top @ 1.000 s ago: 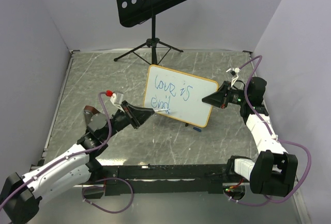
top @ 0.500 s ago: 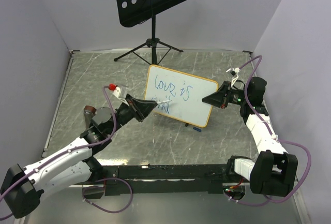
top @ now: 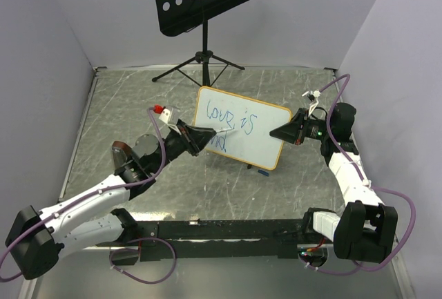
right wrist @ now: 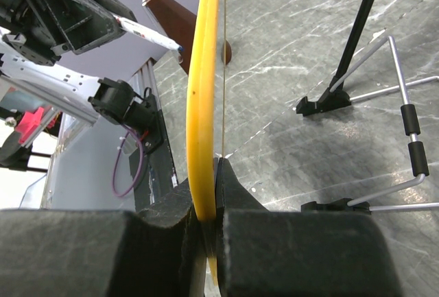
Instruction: Write a sentence on the whiteboard
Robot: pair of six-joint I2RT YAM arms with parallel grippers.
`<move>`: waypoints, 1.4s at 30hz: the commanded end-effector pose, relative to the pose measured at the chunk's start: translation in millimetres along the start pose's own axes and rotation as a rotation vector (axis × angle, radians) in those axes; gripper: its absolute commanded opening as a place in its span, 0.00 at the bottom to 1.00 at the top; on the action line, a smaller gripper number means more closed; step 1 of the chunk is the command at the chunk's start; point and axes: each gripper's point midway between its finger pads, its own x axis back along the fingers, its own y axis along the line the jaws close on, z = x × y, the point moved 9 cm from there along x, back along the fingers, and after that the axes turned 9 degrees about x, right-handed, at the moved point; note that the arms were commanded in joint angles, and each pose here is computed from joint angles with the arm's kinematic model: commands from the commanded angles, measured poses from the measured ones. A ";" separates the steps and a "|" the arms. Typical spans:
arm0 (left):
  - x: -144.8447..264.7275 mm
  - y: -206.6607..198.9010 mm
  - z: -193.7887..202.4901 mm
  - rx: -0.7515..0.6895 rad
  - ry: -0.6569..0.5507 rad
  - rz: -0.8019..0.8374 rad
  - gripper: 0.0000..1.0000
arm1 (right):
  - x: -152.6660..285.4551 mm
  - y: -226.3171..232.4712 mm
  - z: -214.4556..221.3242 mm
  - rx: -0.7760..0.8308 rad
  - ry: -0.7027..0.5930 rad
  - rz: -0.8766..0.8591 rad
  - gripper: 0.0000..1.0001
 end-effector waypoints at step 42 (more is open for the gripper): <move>0.0 22.1 19.9 -0.028 0.101 -0.149 0.01 | 1.0 12.6 -14.8 0.123 -0.009 -0.061 0.00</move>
